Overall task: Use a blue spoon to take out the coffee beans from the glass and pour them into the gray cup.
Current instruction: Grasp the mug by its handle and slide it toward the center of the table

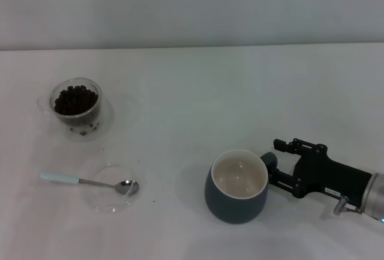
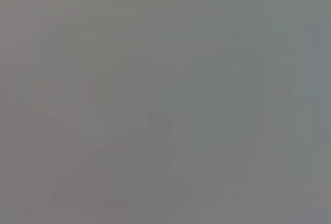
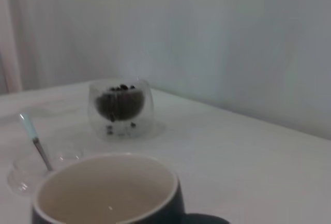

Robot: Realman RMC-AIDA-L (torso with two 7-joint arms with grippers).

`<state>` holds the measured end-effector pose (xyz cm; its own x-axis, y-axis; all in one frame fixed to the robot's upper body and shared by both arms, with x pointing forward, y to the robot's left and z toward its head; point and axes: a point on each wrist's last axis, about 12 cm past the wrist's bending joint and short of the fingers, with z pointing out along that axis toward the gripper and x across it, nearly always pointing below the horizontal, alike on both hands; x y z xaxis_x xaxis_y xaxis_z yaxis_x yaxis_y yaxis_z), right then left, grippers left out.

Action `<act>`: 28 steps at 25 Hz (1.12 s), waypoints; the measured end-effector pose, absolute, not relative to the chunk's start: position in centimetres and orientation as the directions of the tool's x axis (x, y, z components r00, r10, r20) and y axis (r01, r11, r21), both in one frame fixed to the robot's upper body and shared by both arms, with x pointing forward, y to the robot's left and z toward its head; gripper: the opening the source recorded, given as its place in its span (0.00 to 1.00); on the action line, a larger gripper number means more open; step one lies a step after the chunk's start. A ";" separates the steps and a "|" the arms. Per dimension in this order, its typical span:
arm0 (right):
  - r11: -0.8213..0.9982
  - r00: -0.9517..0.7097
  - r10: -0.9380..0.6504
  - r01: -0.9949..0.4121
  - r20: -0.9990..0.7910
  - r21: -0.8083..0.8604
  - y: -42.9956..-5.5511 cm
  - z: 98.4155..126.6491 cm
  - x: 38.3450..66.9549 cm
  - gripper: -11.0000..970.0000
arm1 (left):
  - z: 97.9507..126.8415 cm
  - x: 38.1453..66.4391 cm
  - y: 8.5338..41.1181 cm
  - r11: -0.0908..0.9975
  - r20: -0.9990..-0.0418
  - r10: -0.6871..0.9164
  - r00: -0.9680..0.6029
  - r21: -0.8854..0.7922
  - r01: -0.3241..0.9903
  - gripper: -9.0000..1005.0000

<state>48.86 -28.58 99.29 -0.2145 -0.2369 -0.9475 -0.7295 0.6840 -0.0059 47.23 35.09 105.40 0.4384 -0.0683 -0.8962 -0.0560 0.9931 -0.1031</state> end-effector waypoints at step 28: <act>0.696 -0.162 -0.232 -0.716 -0.959 -0.047 -28.3 99.9 49.5 0.24 | 105.4 47.3 35.4 0.992 -0.897 -0.064 0.438 -0.106 -0.072 0.89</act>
